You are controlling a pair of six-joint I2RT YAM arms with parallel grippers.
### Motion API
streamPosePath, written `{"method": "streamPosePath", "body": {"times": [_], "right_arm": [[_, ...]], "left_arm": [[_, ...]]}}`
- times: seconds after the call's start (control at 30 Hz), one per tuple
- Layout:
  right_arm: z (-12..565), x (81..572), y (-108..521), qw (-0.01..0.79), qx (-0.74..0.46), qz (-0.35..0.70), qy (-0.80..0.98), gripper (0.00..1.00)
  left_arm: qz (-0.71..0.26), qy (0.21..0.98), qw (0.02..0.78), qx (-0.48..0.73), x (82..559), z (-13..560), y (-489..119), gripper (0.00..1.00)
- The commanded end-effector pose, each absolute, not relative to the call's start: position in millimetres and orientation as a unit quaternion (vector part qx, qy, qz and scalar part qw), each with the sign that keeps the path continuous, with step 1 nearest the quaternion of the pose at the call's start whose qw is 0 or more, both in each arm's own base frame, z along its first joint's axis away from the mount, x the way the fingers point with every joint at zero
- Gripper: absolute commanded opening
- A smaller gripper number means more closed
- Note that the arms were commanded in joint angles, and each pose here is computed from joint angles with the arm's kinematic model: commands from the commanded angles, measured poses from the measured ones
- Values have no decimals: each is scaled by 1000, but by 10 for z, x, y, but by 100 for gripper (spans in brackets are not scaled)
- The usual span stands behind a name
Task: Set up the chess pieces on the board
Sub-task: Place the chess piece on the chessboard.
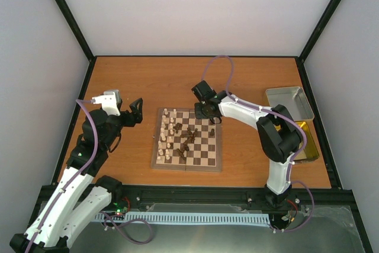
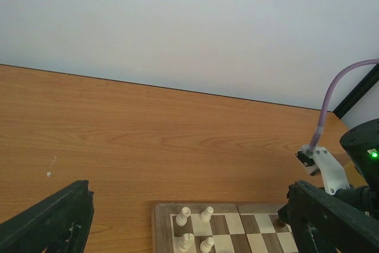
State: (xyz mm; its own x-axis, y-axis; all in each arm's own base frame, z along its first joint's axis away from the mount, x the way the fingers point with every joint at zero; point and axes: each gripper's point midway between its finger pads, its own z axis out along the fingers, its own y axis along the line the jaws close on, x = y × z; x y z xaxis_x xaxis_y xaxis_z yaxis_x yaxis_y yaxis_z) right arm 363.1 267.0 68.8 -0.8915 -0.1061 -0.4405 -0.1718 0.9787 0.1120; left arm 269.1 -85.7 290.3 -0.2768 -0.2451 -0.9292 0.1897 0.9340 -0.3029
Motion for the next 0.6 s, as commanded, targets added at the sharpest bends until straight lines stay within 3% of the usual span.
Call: {"method": "streamPosePath", "body": {"times": [0.0, 0.57], "right_arm": [[781, 3672, 2661, 235, -60, 85, 966, 10], [728, 3691, 2604, 232, -57, 68, 969, 18]], "left_arm": [[-182, 770, 612, -20, 2697, 2987, -855, 90], [-183, 771, 610, -18, 2695, 2976, -860, 90]]}}
